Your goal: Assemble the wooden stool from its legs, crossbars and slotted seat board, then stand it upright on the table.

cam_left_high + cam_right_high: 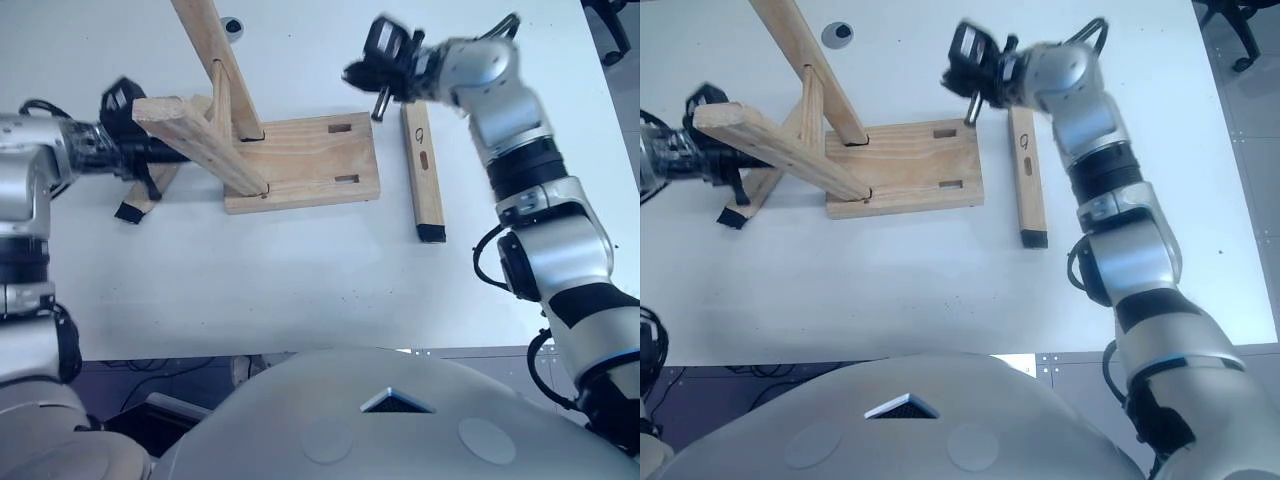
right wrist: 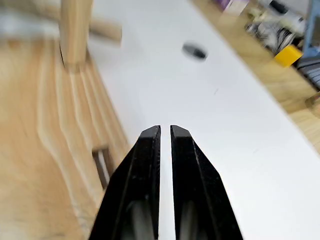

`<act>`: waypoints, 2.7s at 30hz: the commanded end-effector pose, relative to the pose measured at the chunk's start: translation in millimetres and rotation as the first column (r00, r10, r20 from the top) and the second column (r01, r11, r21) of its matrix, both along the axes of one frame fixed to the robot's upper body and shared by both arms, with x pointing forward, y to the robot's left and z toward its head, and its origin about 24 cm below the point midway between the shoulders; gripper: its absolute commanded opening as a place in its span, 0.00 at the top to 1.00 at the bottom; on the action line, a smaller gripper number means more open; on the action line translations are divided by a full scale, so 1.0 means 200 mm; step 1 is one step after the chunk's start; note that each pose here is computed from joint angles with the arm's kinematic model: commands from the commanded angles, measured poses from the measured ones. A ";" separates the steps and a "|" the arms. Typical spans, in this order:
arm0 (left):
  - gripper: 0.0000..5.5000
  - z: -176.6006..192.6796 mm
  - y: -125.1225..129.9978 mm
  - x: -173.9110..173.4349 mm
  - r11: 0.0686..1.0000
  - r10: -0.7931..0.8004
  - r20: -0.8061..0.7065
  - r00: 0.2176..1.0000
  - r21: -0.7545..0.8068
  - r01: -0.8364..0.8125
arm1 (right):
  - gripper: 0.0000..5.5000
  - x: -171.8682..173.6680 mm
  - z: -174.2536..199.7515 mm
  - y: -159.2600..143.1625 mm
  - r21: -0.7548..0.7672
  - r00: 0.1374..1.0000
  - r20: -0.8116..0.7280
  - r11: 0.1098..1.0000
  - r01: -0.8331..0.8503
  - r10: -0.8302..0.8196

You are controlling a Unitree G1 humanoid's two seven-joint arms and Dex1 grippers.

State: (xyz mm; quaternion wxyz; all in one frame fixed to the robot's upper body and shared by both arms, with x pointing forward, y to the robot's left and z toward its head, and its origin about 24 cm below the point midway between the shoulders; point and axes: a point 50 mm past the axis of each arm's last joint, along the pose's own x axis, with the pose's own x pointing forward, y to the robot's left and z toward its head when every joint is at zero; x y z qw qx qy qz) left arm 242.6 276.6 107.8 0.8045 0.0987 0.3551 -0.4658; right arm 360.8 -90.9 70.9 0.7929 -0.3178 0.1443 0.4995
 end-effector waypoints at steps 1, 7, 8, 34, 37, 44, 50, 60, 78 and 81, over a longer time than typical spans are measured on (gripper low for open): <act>1.00 -0.04 -0.12 -0.22 0.995 -0.104 -0.149 0.983 -0.023 0.102 | 0.94 -0.01 -0.12 -0.02 -0.120 0.995 -0.090 0.992 -0.044 0.033; 1.00 -0.24 -0.24 -0.28 0.995 -0.093 -0.222 0.971 0.002 0.096 | 0.94 -0.07 -0.23 -0.12 -0.191 0.977 -0.206 0.977 -0.091 0.051; 1.00 -0.27 -0.24 -0.28 0.997 -0.072 -0.221 0.973 0.019 0.078 | 0.94 -0.06 -0.22 -0.11 -0.178 0.981 -0.190 0.981 -0.075 0.040; 1.00 -0.42 -0.42 0.20 0.974 0.225 0.007 0.974 -0.042 -0.224 | 1.00 -0.32 -0.32 0.08 -0.080 0.870 -0.369 0.921 -0.382 0.329; 1.00 -0.45 -0.44 0.22 0.974 0.224 0.018 0.974 -0.023 -0.223 | 1.00 -0.40 -0.33 0.12 -0.026 0.868 -0.383 0.935 -0.353 0.317; 1.00 -0.41 -0.37 0.23 0.959 0.282 0.070 0.957 -0.029 -0.280 | 1.00 -0.33 -0.22 0.11 0.104 0.967 -0.234 0.992 -0.074 0.096; 1.00 -0.02 -0.18 0.22 0.887 0.433 0.211 0.876 -0.271 -0.374 | 0.85 -0.24 0.09 -0.27 0.452 0.919 -0.280 0.806 0.382 -0.278; 1.00 -0.17 0.02 0.19 0.642 0.713 0.455 0.534 -0.116 -0.758 | 0.57 -0.30 0.04 -0.70 0.208 0.712 -0.273 0.683 0.700 -0.647; 1.00 -0.12 0.23 0.05 0.280 0.856 0.513 0.061 -0.361 -0.889 | 0.33 -0.66 -0.13 -0.97 -0.230 0.538 -0.454 0.676 0.700 -0.711; 1.00 -0.07 0.22 0.07 0.299 0.854 0.516 0.065 -0.386 -0.873 | 0.38 -0.71 -0.19 -1.00 -0.265 0.493 -0.463 0.646 0.716 -0.737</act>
